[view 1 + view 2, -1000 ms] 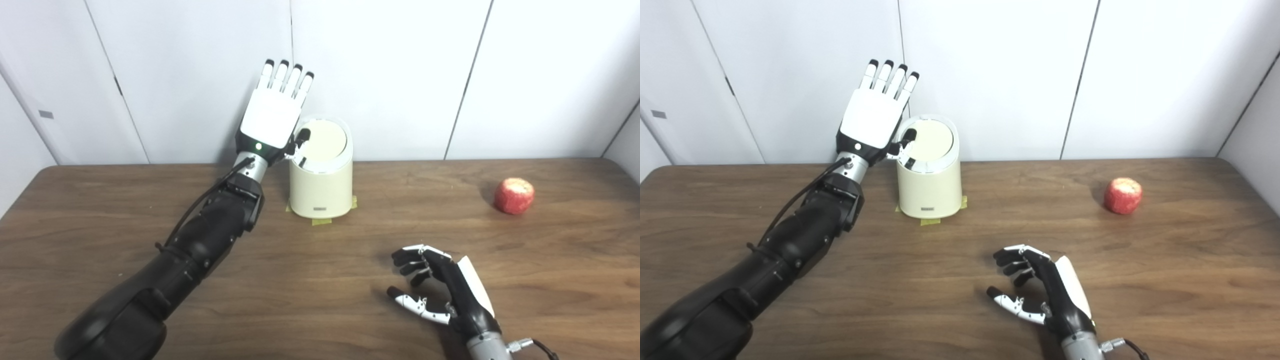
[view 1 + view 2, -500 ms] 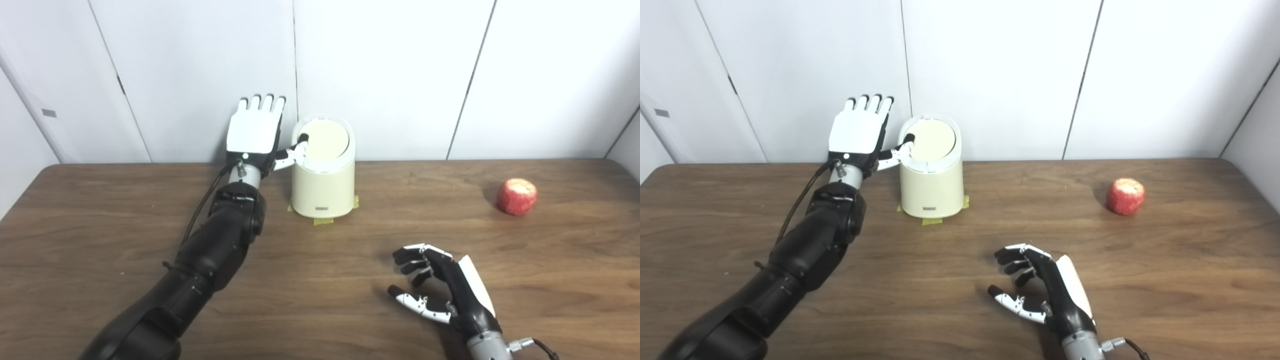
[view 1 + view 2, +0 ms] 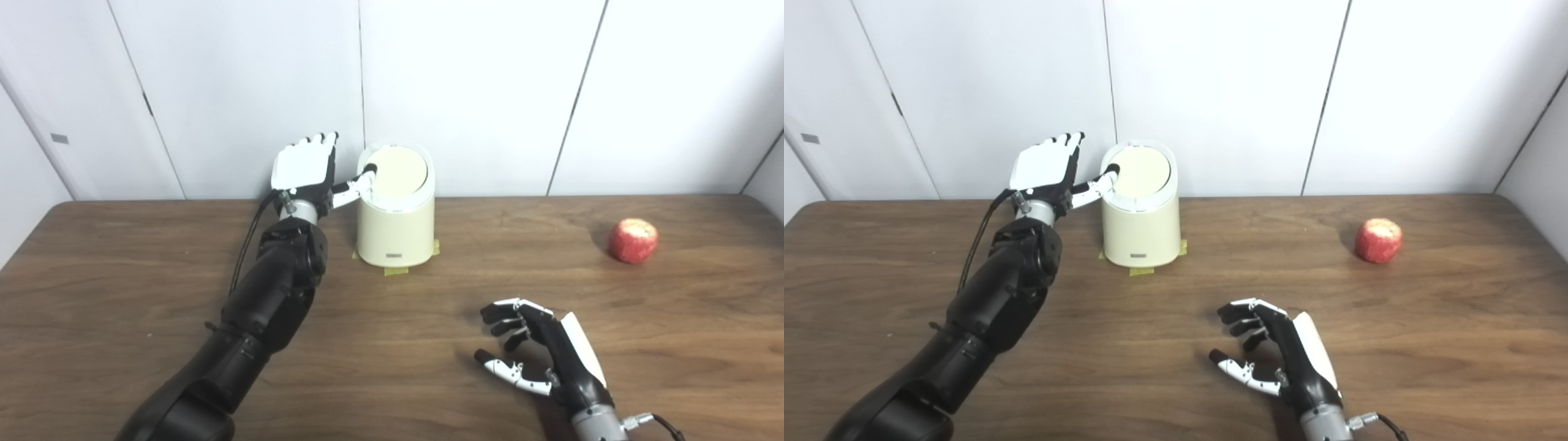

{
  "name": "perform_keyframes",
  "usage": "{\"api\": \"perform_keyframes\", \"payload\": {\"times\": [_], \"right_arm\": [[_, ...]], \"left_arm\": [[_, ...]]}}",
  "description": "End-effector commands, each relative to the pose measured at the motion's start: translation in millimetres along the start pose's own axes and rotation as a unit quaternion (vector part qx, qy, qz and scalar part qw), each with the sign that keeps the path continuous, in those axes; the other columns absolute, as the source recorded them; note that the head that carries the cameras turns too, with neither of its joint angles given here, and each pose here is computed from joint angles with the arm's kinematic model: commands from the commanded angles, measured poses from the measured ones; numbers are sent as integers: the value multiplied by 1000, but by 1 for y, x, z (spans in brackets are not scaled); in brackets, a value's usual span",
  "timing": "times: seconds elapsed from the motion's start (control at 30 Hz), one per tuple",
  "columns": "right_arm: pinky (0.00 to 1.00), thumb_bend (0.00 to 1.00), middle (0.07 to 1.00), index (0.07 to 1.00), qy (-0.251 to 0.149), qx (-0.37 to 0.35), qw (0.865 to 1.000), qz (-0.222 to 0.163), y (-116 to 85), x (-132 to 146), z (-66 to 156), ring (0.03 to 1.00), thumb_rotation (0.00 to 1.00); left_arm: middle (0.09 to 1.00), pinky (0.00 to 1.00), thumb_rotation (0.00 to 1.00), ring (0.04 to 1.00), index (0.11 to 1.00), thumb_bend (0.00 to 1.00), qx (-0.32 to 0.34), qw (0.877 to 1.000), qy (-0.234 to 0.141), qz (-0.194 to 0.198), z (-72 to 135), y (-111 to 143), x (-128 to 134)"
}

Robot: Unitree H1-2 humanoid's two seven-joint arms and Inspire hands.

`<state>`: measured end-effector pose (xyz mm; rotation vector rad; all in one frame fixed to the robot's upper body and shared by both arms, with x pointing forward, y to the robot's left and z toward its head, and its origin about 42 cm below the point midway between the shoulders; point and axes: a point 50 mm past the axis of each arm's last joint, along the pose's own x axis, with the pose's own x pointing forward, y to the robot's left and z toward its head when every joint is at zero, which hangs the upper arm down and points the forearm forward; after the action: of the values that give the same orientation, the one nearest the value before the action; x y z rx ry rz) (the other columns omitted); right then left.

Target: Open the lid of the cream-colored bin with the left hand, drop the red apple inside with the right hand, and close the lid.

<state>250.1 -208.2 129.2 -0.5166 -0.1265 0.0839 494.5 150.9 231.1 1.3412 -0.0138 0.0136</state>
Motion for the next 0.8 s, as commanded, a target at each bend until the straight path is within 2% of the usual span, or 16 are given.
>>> {"api": "perform_keyframes", "payload": {"times": [0.0, 0.17, 0.37, 0.77], "right_arm": [[475, 330, 638, 623, -22, 3, 1000, 3, 1, 8, 10, 591, 40], [471, 332, 641, 626, -19, 3, 1000, 5, 1, 7, 11, 591, 42], [481, 333, 644, 626, -16, 3, 1000, 8, 2, 8, 10, 597, 32], [471, 330, 640, 624, -22, 5, 1000, 8, 3, 9, 9, 587, 21]], "left_arm": [[1000, 1000, 909, 1000, 1000, 754, -11, 1000, -6, 12, 10, 20, 7], [1000, 1000, 929, 1000, 1000, 814, -37, 999, -5, 10, 13, 27, 9], [1000, 1000, 997, 1000, 1000, 876, -45, 999, -6, 23, 16, 39, 13], [1000, 1000, 960, 1000, 1000, 959, -47, 999, -23, 7, 24, 40, 10]]}}
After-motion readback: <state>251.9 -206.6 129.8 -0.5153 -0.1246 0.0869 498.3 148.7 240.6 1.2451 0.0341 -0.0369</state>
